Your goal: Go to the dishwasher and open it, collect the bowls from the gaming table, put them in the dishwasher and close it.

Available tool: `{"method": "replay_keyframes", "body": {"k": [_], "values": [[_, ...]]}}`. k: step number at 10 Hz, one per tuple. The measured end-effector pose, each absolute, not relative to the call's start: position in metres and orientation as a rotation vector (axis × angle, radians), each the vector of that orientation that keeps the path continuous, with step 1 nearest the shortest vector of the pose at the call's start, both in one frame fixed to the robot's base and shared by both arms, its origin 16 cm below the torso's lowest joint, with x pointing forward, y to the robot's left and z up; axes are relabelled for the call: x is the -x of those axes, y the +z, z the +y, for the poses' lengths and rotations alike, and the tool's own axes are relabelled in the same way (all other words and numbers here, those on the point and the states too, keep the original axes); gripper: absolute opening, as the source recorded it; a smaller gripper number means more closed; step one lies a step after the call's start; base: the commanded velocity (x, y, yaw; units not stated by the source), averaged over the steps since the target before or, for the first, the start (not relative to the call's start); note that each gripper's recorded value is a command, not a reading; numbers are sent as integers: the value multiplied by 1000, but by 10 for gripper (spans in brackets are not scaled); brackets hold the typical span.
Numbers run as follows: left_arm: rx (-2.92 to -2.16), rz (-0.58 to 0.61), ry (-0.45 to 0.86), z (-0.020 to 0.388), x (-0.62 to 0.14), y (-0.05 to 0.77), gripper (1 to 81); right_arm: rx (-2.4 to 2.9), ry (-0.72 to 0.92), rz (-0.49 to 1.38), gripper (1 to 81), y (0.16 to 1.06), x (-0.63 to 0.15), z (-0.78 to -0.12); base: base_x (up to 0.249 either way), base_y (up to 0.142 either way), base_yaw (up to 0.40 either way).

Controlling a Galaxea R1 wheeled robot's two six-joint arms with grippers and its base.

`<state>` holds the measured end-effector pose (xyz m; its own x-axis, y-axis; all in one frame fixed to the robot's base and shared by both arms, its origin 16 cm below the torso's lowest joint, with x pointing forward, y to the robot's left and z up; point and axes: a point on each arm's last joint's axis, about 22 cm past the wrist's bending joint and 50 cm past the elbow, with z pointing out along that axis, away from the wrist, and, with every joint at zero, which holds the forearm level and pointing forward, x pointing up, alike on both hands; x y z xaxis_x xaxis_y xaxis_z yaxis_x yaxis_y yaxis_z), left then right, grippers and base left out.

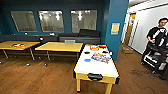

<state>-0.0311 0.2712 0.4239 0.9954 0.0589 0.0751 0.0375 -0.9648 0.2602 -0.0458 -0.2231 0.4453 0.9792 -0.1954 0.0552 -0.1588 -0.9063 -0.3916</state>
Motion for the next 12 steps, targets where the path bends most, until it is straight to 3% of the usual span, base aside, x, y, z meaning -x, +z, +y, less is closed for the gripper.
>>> {"method": "replay_keyframes", "body": {"k": [4,6,12], "values": [[-2901,42,76,269,52,420,10,2733,-163,254,10,445,33,-226,0,0,-400],[-2931,25,140,281,24,418,10,2731,-126,253,10,445,48,-222,0,0,-400],[-2911,14,122,264,33,418,10,2731,-134,220,10,444,48,-218,0,0,-400]]}}
